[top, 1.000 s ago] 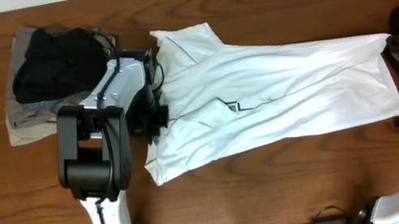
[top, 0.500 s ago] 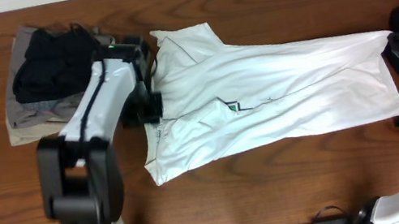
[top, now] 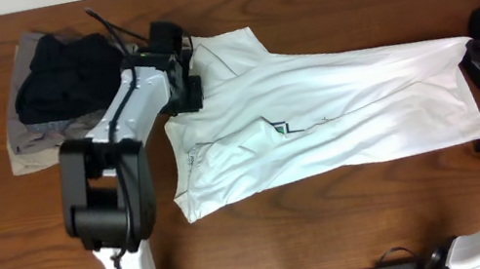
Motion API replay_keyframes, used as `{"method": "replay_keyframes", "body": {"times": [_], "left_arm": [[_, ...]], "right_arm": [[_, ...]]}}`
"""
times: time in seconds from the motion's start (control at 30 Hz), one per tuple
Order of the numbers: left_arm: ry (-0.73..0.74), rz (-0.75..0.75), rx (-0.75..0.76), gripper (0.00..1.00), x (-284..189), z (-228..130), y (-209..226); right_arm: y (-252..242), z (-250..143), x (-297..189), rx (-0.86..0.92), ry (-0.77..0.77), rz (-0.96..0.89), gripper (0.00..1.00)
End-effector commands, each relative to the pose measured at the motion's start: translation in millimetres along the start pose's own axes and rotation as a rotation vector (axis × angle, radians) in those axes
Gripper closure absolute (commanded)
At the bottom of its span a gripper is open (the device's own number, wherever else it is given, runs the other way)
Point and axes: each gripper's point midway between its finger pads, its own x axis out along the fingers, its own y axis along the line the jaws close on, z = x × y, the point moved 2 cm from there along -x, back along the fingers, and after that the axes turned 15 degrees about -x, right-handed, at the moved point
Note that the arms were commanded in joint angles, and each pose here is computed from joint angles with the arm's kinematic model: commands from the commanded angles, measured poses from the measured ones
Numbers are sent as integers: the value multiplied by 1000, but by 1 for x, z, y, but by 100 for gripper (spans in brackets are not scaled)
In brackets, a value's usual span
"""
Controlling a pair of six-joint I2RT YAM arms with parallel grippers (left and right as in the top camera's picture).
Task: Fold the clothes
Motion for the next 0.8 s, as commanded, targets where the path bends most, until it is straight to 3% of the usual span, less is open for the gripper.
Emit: {"method": "replay_keyframes", "body": {"times": [0.0, 0.07, 0.23, 0.6, 0.77], "left_arm": [[-12, 7, 55, 63, 0, 4, 3], [6, 17, 76, 64, 4, -1, 5], [94, 50, 68, 93, 14, -22, 19], [276, 110, 26, 94, 26, -71, 54], [371, 191, -91, 94, 24, -97, 85]], "right_arm": [[0, 4, -6, -15, -18, 2, 99], [0, 4, -6, -15, -18, 2, 99], [0, 4, -6, -15, -17, 3, 99], [0, 4, -6, 8, -17, 3, 99], [0, 4, -6, 8, -17, 2, 99]]}}
